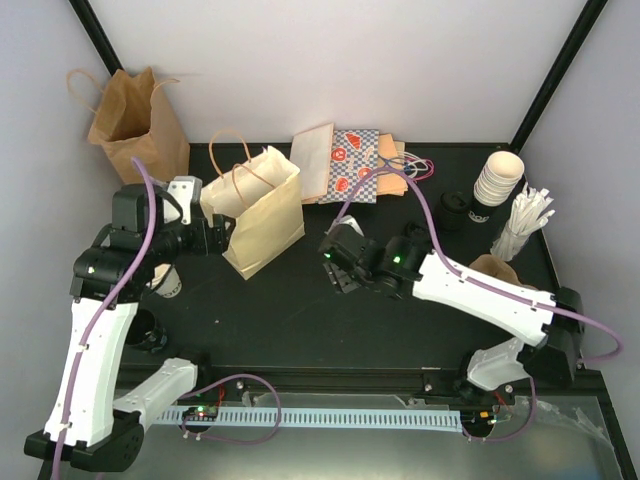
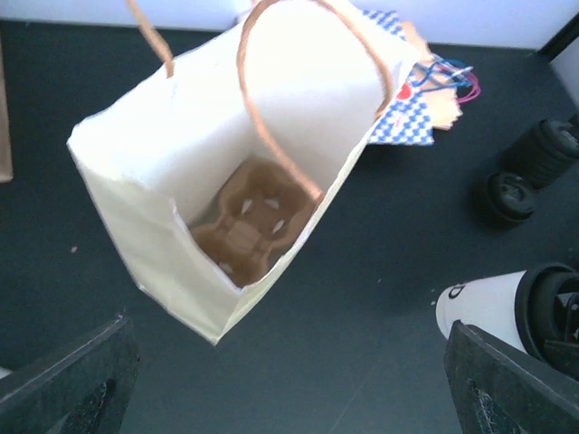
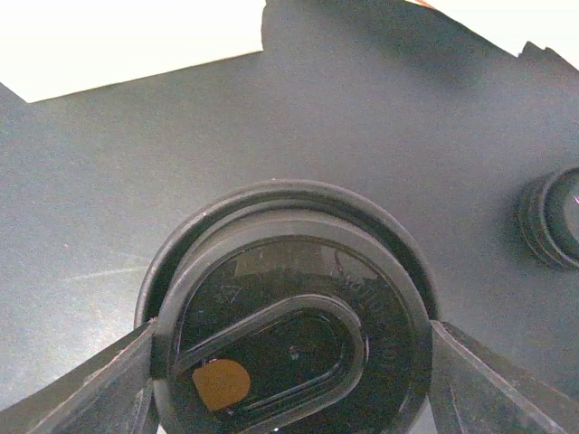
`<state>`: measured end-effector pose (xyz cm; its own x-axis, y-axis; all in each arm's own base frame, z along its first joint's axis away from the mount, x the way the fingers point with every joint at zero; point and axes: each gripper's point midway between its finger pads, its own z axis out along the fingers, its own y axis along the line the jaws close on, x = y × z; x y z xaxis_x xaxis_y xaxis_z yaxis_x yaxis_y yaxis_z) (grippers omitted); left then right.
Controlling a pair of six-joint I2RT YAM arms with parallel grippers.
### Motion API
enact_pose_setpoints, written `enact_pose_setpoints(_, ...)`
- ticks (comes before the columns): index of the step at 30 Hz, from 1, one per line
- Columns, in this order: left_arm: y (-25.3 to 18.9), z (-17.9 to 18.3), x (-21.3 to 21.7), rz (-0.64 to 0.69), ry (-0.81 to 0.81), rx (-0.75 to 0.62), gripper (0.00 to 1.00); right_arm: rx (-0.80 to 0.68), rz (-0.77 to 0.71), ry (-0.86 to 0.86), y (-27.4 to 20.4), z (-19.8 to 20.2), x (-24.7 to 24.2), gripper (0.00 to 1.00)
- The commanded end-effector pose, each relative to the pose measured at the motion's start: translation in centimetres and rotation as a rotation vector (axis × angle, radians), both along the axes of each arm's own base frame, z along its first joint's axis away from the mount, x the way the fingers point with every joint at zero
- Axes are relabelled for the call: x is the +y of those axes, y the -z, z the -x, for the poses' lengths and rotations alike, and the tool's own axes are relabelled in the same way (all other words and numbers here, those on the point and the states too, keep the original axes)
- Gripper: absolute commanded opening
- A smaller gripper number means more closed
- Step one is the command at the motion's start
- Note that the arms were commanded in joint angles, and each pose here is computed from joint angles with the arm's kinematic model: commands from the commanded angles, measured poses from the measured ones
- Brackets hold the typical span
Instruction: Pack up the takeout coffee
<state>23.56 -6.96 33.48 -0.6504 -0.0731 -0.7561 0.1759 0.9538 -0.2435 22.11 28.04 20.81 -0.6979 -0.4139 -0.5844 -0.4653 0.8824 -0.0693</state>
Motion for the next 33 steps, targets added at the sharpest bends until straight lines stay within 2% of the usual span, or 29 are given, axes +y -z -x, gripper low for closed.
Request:
enact_pose_setpoints(1,-4.9,-0.8,-1.3,0.039,0.079,-0.172,0.95,-0.055,0.017,0.042,-0.2,-0.3,-2.5,0.76)
enact_pose_setpoints(6,-6.9,-2.3,-1.6,0.020,0.097,-0.188,0.95,-0.037,0.040,0.053,1.0,0.7,-4.9,0.76)
enact_pose_setpoints(14,-7.0,-5.2,-1.4,-0.028,0.070,-0.129,0.96,0.038,0.056,0.009,3.6,2.9,-6.7,0.75)
enact_pose_setpoints(20,-6.2,-6.5,-1.8,-0.046,0.097,-0.101,0.92,0.079,0.031,-0.028,4.6,3.9,-6.5,0.74)
enact_pose_setpoints(24,-5.1,-7.5,-1.3,-0.101,0.086,-0.062,0.92,0.086,0.037,-0.033,5.0,4.0,-6.5,0.74)
enact_pose_setpoints(33,-4.1,-10.3,-1.7,-0.134,0.104,-0.004,0.91,0.096,0.037,-0.041,5.5,4.1,-6.2,0.73)
